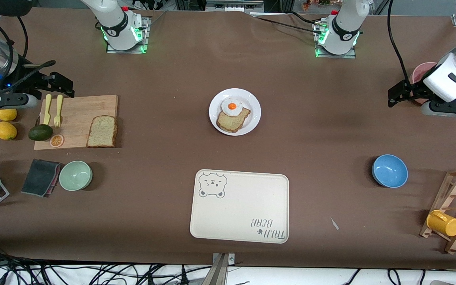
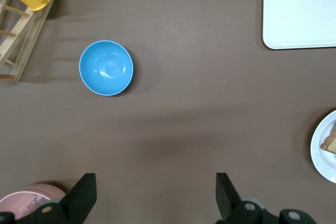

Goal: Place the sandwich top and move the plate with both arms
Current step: 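Move the right gripper down to the bread slice on the cutting board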

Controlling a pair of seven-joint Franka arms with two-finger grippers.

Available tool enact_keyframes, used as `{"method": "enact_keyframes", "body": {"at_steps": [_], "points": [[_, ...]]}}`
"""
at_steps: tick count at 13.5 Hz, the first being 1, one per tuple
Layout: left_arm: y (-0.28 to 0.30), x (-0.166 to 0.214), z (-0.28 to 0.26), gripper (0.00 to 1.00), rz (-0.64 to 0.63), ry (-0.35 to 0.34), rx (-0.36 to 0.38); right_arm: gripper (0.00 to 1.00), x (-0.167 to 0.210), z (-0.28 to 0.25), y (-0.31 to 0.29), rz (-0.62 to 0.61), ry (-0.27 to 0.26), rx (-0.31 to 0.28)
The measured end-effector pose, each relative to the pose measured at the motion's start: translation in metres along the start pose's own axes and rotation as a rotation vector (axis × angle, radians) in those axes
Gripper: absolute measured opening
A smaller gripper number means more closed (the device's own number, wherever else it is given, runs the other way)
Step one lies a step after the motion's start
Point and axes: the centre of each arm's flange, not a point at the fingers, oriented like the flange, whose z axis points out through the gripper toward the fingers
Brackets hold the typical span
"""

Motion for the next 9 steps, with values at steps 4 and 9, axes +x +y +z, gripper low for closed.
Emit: {"method": "enact_keyframes", "body": {"at_steps": [4, 9], "points": [[0.000, 0.000, 0.000, 1.00, 0.000, 0.000, 0.000, 1.00, 0.000, 0.000, -0.001, -0.002, -0.003, 0.000], [0.000, 0.000, 0.000, 1.00, 0.000, 0.000, 0.000, 1.00, 0.002, 0.023, -0.002, -0.004, -0.048, -0.005]]}}
